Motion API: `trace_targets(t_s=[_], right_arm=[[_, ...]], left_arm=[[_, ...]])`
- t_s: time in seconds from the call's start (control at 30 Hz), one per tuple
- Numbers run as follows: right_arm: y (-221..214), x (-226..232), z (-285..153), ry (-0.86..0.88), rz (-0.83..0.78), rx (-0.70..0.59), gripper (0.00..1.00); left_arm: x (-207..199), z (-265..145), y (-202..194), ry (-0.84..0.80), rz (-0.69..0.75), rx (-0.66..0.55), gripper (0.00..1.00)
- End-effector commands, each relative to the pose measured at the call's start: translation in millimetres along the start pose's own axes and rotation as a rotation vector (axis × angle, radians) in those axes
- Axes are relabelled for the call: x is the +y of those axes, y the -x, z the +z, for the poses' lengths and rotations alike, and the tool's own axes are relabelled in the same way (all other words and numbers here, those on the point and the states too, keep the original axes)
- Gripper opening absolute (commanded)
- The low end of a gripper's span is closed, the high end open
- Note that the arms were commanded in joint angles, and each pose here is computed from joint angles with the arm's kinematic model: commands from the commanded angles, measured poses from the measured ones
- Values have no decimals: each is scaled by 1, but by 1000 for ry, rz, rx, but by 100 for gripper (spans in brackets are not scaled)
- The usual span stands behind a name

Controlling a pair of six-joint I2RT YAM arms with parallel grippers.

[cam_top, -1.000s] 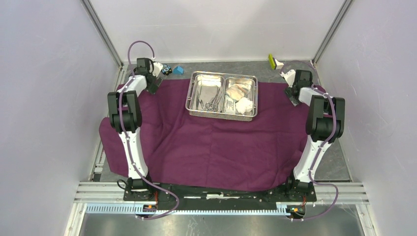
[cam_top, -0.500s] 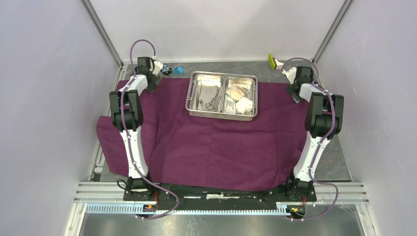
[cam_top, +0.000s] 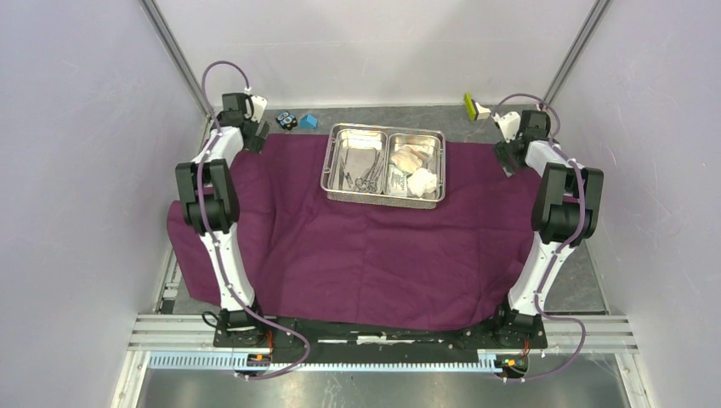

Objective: Open and lay out the surgical kit
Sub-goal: Open the surgical kit at the center of the board.

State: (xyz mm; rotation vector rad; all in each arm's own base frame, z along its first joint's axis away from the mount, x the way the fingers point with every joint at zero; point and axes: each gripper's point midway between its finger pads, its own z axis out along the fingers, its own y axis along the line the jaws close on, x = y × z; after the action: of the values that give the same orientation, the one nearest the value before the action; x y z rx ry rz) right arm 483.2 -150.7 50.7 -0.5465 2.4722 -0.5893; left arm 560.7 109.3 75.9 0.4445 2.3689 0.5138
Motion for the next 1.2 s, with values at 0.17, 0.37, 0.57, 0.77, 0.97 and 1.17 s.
trace_targets(t_s=[0.17,0.37,0.57,0.77,0.97,1.17], right_arm=[[65,-11,6,95,342,-154,90],[69,-6,36,118,457,-122,90],[54,1,57,131,502,-75,90],[34,13,69,188,525,-39,85],[15,23,76,241,561,-16,68],[3,25,81,274,589,-6,51]], left_arm=[[-2,-66,62,-107,-246,-244,99],[-18,-74,59,-171,-275,-265,99],[-26,-78,59,-201,-282,-281,99],[-32,-81,62,-232,-296,-294,99],[-36,-86,65,-246,-289,-306,99],[-36,-93,68,-251,-292,-322,99]])
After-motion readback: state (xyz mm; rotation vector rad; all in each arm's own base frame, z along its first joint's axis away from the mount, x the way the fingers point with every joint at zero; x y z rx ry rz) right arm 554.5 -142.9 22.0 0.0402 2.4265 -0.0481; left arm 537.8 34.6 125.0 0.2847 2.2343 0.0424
